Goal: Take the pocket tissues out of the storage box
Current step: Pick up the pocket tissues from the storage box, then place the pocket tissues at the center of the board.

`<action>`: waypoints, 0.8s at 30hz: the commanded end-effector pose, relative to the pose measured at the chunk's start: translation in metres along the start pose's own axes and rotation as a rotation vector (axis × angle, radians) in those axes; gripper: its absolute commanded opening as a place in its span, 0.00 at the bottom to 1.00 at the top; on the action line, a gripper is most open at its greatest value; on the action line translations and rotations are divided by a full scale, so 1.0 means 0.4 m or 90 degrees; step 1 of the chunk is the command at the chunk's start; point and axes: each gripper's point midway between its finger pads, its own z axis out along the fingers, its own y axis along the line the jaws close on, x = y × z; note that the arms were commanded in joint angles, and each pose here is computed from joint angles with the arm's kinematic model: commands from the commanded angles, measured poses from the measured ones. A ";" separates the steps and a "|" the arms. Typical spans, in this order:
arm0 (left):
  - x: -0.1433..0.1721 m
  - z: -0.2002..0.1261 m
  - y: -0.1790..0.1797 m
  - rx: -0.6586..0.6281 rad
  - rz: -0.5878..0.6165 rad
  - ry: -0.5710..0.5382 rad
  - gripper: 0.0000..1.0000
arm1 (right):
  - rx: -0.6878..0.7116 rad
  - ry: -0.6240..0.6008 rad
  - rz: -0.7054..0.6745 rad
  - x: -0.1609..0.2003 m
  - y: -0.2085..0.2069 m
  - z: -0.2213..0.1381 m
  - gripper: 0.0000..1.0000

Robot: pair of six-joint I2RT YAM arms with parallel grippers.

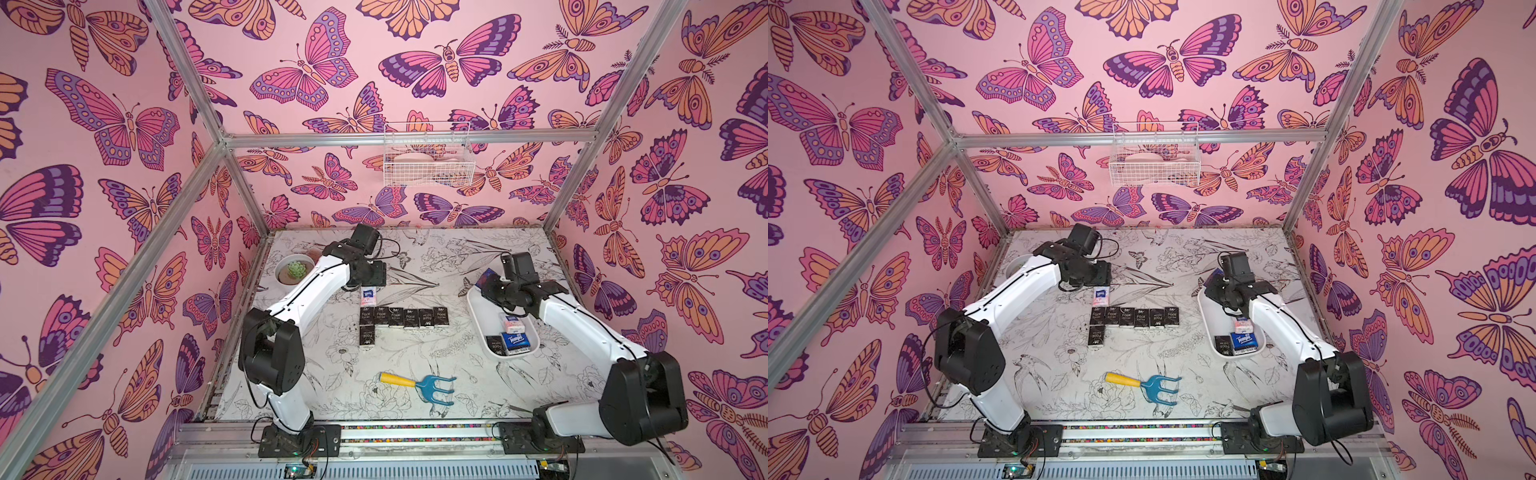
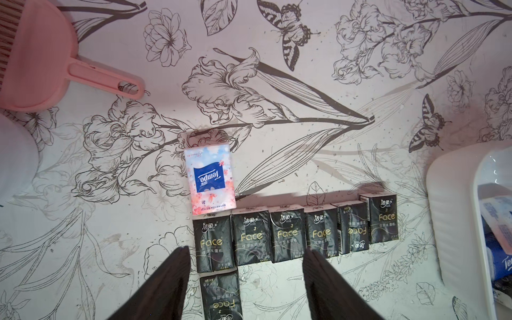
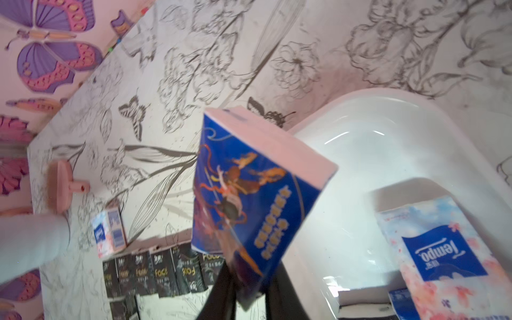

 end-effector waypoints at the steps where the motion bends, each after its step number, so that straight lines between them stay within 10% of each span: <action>1: 0.008 0.010 0.013 -0.008 -0.015 0.020 0.71 | -0.053 0.051 -0.124 0.047 0.085 -0.012 0.17; 12: 0.030 -0.004 0.138 -0.083 -0.109 0.012 0.71 | -0.174 0.195 -0.292 0.159 0.384 0.181 0.18; 24: 0.038 -0.014 0.182 -0.096 -0.139 0.010 0.72 | -0.192 0.290 -0.288 0.252 0.420 0.356 0.21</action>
